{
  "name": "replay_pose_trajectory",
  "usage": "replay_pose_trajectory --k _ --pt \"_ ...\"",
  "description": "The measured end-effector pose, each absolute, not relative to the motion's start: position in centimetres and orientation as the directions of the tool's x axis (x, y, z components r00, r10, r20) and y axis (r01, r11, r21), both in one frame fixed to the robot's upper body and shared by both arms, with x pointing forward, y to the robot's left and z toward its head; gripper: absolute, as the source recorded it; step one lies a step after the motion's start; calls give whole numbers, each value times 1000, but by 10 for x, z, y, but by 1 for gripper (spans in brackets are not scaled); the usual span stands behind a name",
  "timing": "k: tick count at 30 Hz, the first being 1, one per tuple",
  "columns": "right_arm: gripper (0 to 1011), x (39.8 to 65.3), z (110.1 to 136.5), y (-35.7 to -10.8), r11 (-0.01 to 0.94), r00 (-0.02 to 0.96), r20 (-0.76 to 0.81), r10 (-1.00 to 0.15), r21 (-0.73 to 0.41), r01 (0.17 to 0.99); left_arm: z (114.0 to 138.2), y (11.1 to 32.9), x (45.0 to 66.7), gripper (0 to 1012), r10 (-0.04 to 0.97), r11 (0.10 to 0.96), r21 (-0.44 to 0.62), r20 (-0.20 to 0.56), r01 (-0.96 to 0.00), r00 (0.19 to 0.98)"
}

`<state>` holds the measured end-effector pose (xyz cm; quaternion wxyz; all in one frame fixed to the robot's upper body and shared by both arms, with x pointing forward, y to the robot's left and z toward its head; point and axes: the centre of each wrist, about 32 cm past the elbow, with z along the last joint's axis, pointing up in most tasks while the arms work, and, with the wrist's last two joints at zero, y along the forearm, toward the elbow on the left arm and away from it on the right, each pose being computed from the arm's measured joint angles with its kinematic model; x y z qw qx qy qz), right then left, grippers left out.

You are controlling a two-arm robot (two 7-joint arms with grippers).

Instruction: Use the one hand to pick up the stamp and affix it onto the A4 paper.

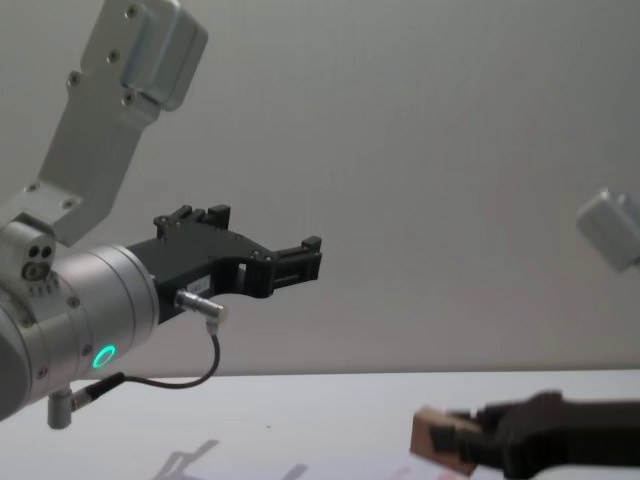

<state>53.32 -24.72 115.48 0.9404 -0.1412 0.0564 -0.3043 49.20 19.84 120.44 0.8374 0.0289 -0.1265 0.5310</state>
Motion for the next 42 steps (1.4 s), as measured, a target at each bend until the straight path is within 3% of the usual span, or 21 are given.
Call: replay_pose_trajectory --k 13,20,33,42 --pt "217 515 1184 -264 715 731 65 -679 -163 679 1204 198 492 1001 882 434 -86 242 -897 404" --pt "217 487 1188 -280 640 650 57 -758 -125 758 1204 198 492 1001 882 434 -86 242 -897 404" --pt "217 432 1181 -308 500 506 -12 -863 -172 849 1204 198 492 1001 882 434 -86 242 -897 404" --pt "217 413 1175 -320 445 449 -40 -893 -240 863 1204 198 492 1001 882 434 -86 242 -897 404"
